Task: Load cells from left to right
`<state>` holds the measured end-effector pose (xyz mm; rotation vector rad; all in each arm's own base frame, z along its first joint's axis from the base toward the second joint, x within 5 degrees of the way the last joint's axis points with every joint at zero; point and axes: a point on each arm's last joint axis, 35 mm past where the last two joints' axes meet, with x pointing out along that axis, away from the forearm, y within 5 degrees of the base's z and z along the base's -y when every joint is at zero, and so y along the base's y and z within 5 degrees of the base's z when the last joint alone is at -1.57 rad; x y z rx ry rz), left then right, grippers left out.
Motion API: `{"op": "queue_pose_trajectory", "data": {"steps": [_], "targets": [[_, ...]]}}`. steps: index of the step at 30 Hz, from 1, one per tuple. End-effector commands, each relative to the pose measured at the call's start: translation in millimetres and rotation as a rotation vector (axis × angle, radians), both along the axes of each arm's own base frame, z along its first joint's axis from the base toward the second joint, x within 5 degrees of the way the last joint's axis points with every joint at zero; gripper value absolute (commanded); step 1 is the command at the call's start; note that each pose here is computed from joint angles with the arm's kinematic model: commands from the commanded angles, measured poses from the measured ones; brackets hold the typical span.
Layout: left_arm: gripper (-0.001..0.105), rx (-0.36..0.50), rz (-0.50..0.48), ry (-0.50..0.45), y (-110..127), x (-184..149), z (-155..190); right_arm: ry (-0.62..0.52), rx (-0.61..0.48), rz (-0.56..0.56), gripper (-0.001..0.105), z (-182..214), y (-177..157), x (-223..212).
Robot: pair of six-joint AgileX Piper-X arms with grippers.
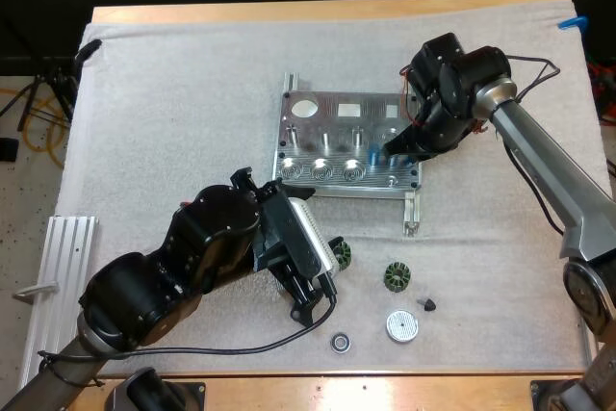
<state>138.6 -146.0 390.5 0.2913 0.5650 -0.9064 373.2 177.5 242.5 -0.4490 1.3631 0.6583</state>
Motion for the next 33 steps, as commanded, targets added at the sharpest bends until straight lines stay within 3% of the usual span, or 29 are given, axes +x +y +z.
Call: {"op": "queue_pose_trajectory", "data": {"steps": [1,17,33], "targets": [[0.063,-0.006,0.021,-0.009,0,1,2,0.0,-0.016,0.014,0.0,2,1,-1],[0.063,-0.006,0.021,-0.009,0,1,2,-0.061,0.004,-0.005,0.0,1,4,7],[0.063,-0.006,0.021,-0.009,0,1,2,-0.054,-0.01,-0.026,0.0,-4,4,9]]}}
